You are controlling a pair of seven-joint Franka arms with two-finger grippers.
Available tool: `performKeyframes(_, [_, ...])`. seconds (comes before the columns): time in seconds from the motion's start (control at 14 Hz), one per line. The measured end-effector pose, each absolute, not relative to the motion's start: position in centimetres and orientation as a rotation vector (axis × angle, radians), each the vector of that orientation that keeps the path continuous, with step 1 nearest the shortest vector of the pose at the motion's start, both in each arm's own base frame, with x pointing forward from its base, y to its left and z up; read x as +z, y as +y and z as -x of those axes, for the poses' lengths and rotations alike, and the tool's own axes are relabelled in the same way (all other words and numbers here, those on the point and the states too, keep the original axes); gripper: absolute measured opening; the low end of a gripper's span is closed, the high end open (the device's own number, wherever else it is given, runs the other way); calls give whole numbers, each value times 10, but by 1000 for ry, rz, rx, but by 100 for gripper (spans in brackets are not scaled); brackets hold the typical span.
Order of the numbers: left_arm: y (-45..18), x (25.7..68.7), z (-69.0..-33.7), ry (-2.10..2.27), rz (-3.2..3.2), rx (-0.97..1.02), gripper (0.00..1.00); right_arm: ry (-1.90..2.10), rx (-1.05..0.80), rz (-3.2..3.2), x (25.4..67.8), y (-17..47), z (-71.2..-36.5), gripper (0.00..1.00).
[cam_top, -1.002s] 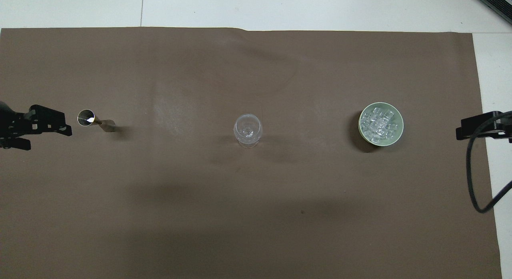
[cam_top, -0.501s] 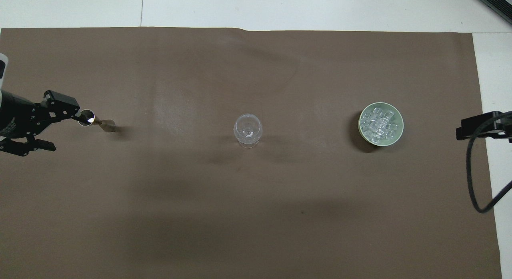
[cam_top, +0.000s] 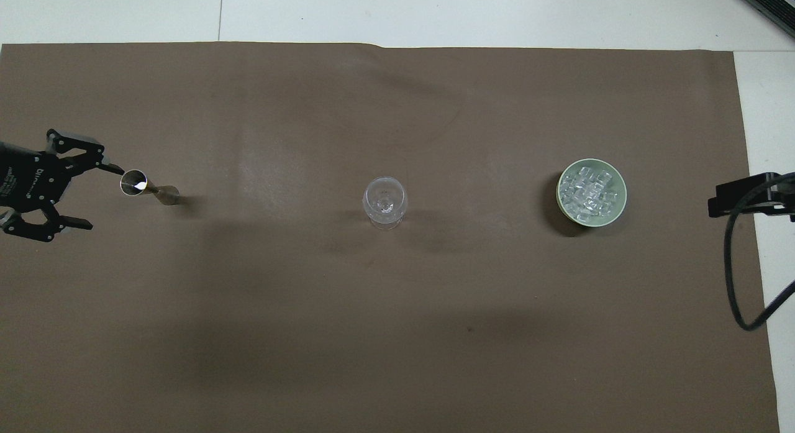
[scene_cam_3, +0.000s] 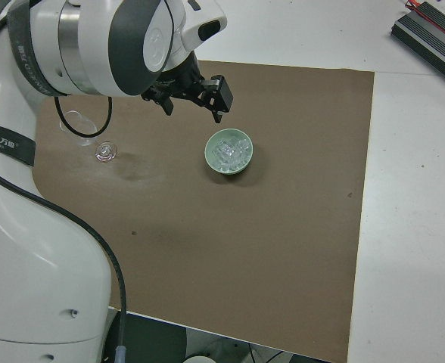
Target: Pour wine and add ice with both arms
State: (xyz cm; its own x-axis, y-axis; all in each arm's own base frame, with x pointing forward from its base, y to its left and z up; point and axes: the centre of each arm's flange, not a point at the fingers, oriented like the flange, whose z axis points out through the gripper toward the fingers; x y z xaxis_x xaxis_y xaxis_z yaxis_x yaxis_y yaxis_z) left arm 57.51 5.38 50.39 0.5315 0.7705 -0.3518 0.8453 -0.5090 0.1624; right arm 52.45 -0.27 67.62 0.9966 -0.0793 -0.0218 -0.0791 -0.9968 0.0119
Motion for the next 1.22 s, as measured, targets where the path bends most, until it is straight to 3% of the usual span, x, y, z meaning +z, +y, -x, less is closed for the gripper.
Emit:
performKeyframes(0.5, [123, 432, -589, 1534, -2203, -474, 100, -124, -35, -3128, 676, -3, -524, 100])
performKeyframes(0.93, [165, 404, -601, 1612, -2051, -531, 100, -124, -35, -3128, 676, -3, -524, 100])
performKeyframes(1.22, [183, 357, -601, 1634, -1912, -703, 100, -124, -35, -3128, 676, -3, -524, 100])
